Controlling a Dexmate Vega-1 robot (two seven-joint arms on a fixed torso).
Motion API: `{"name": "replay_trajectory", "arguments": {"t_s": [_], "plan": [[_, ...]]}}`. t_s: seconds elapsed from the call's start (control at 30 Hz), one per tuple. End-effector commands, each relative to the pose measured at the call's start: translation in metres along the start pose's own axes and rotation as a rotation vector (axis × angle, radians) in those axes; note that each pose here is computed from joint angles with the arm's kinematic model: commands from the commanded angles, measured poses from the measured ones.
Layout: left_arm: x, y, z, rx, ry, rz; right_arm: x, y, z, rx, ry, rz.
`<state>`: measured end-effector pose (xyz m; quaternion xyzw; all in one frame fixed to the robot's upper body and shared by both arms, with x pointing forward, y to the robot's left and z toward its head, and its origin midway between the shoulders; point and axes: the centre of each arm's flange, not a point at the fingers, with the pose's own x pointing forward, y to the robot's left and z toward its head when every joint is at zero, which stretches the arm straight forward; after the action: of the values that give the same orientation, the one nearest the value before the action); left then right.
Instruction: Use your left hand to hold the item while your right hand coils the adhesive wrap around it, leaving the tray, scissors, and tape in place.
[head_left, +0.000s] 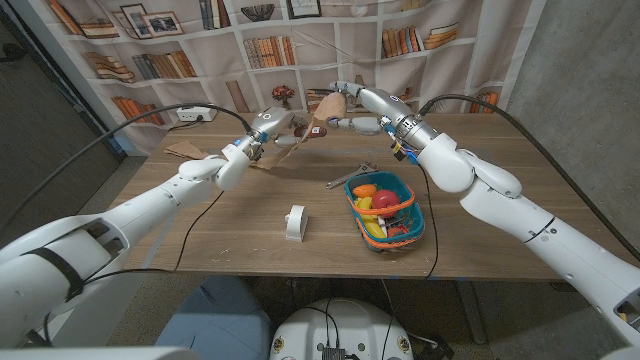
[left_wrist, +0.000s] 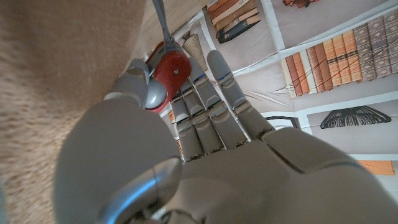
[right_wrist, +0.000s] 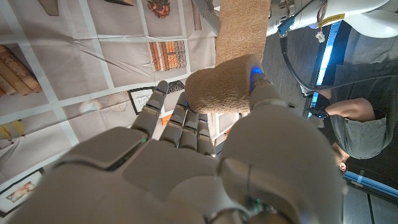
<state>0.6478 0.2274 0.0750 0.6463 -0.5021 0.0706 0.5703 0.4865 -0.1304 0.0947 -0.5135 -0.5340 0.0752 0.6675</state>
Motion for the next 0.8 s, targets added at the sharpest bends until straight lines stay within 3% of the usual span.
{"name": "replay_trajectory", "arguments": {"t_s": [0.03,0.53,0.8], "plan": [[0.007,-0.001,0.011,-0.012,-0.03,0.012,0.002,-0.006,0.002,-0.003,-0.017,-0.019],[0.006,-0.003,0.019,-0.021,-0.056,0.006,0.011,-0.017,0.007,-0.01,-0.054,-0.047],[0.005,-0.002,0.021,-0.03,-0.065,0.008,0.015,-0.023,0.004,-0.032,-0.04,-0.07]]}}
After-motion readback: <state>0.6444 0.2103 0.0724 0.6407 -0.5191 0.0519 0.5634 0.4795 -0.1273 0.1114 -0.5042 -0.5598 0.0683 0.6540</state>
